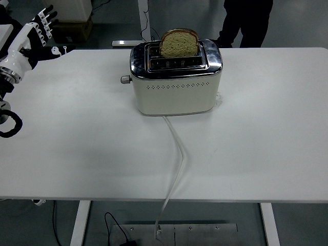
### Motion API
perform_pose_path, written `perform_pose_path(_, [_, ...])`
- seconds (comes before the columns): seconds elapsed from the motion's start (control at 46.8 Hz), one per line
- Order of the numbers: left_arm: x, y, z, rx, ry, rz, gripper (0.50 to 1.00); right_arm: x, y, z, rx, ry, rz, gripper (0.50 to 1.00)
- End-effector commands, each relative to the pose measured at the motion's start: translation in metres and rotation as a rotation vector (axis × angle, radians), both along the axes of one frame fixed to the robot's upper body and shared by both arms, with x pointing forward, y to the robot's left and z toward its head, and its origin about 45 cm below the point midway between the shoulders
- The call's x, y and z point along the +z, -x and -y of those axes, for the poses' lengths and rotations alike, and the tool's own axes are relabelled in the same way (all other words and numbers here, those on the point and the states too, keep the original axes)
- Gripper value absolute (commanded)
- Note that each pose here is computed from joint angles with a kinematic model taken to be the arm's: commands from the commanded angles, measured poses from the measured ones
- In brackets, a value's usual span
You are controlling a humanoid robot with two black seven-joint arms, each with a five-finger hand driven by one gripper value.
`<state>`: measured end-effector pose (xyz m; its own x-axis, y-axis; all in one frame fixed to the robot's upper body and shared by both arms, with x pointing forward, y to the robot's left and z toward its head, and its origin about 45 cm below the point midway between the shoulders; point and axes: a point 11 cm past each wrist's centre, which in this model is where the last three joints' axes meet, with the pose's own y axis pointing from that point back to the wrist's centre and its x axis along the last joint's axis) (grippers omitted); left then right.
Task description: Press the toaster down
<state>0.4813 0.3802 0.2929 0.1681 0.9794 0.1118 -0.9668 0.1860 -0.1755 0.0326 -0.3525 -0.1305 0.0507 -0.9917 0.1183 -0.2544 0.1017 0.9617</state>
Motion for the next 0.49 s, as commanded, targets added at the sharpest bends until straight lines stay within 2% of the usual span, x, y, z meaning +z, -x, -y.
perform_pose_path(0.0, [-0.001, 0.001, -0.007, 0.035, 0.066, -0.001, 1.000, 0.000, 0.000, 0.000, 0.000, 0.001, 0.000, 0.998])
perform_pose_path(0.256, [-0.012, 0.000, -0.006, 0.078, 0.183, -0.015, 1.000, 0.000, 0.000, 0.000, 0.000, 0.001, 0.000, 0.998])
perform_pose_path(0.47, [-0.037, 0.002, -0.011, 0.154, 0.280, -0.048, 1.000, 0.000, 0.000, 0.000, 0.000, 0.001, 0.000, 0.998])
